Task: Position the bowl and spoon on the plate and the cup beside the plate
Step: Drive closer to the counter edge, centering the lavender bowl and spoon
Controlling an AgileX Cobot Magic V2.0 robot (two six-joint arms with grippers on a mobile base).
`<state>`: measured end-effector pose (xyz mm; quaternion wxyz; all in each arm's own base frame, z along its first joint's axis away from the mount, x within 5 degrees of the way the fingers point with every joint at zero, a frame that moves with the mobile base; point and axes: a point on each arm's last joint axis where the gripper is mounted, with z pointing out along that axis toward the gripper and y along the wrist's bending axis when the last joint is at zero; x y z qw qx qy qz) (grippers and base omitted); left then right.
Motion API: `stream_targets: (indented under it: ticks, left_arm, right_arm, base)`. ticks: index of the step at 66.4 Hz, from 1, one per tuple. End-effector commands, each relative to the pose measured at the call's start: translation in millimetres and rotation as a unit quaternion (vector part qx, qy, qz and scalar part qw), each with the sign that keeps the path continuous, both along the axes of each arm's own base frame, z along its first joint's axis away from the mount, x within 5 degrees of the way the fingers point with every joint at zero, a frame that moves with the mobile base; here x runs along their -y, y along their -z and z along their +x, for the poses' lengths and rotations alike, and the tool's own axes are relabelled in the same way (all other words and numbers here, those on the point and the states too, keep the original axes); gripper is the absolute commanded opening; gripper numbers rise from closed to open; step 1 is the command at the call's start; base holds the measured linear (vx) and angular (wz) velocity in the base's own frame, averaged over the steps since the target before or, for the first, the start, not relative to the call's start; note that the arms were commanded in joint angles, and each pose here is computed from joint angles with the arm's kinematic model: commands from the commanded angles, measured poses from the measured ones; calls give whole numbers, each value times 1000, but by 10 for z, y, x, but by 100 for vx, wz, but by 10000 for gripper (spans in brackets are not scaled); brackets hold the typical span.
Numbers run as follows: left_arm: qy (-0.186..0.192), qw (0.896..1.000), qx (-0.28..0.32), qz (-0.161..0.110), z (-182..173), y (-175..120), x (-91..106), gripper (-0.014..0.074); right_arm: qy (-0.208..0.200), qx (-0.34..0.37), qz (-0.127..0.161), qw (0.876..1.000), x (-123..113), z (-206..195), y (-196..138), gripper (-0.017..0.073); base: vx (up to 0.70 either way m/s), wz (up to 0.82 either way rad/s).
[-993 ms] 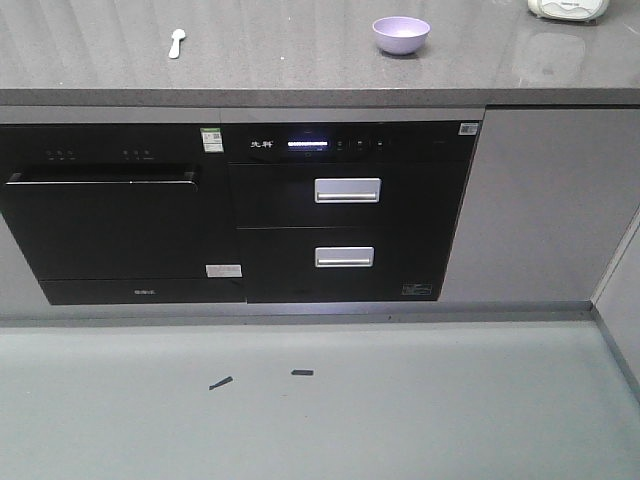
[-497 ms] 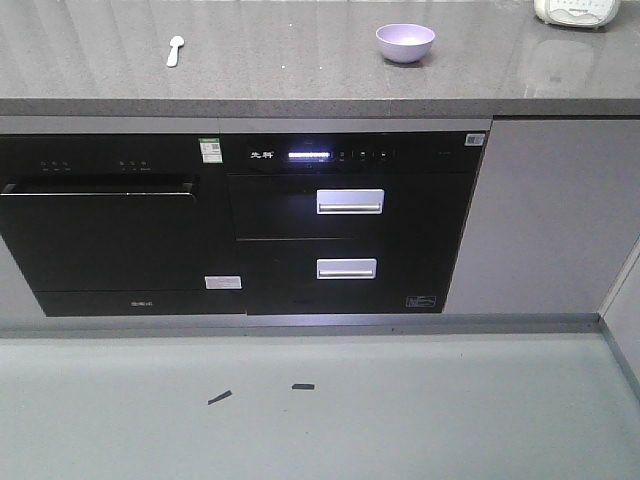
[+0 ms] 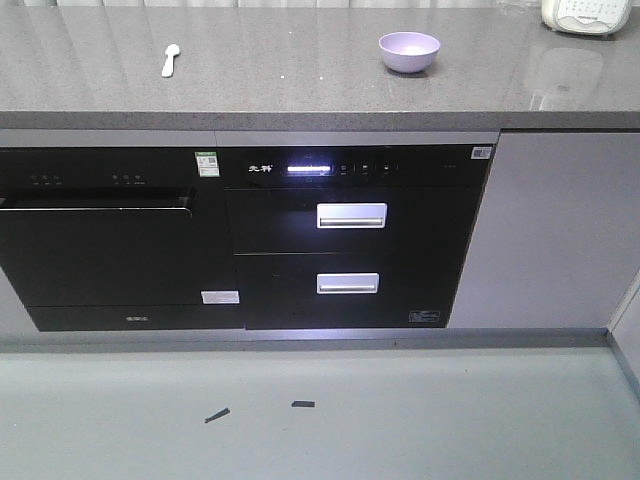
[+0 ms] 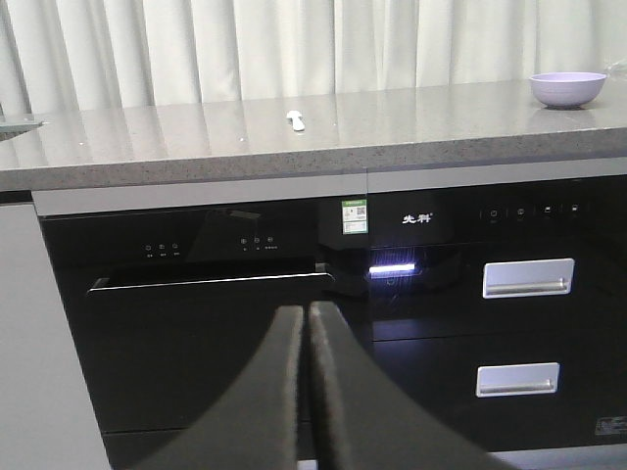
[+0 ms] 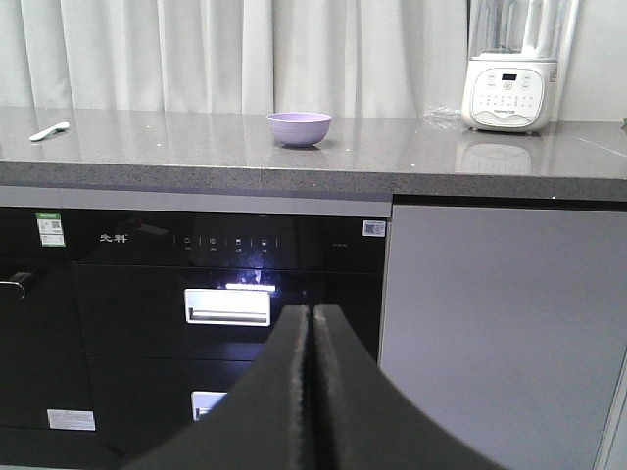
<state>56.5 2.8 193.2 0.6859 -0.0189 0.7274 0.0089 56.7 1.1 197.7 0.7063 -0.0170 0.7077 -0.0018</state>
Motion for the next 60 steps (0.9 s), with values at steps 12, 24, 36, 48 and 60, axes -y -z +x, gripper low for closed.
stream_targets:
  ticks: [12, 24, 36, 48, 60]
  left_arm:
    - [4, 999, 40, -5, -5, -90, 7, -6]
    - [4, 999, 40, -5, -5, -90, 7, -6]
    - [4, 999, 40, -5, -5, -90, 7, -6]
    - [4, 999, 40, -5, -5, -90, 7, -6]
    - [4, 999, 40, -5, -5, -90, 7, -6]
  right_arm:
    - [-1, 40, -1, 999, -2, -9, -61, -3]
    - [-1, 40, -1, 999, -2, -9, -61, -3]
    - [-1, 40, -1, 999, -2, -9, -61, -3]
    - [-1, 40, -1, 999, -2, -9, -61, -3]
    - [-1, 40, -1, 999, -2, -9, -61, -3]
  base:
    - [11, -1]
    - [10, -1]
    - [9, -1]
    - [8, -1]
    - [7, -1]
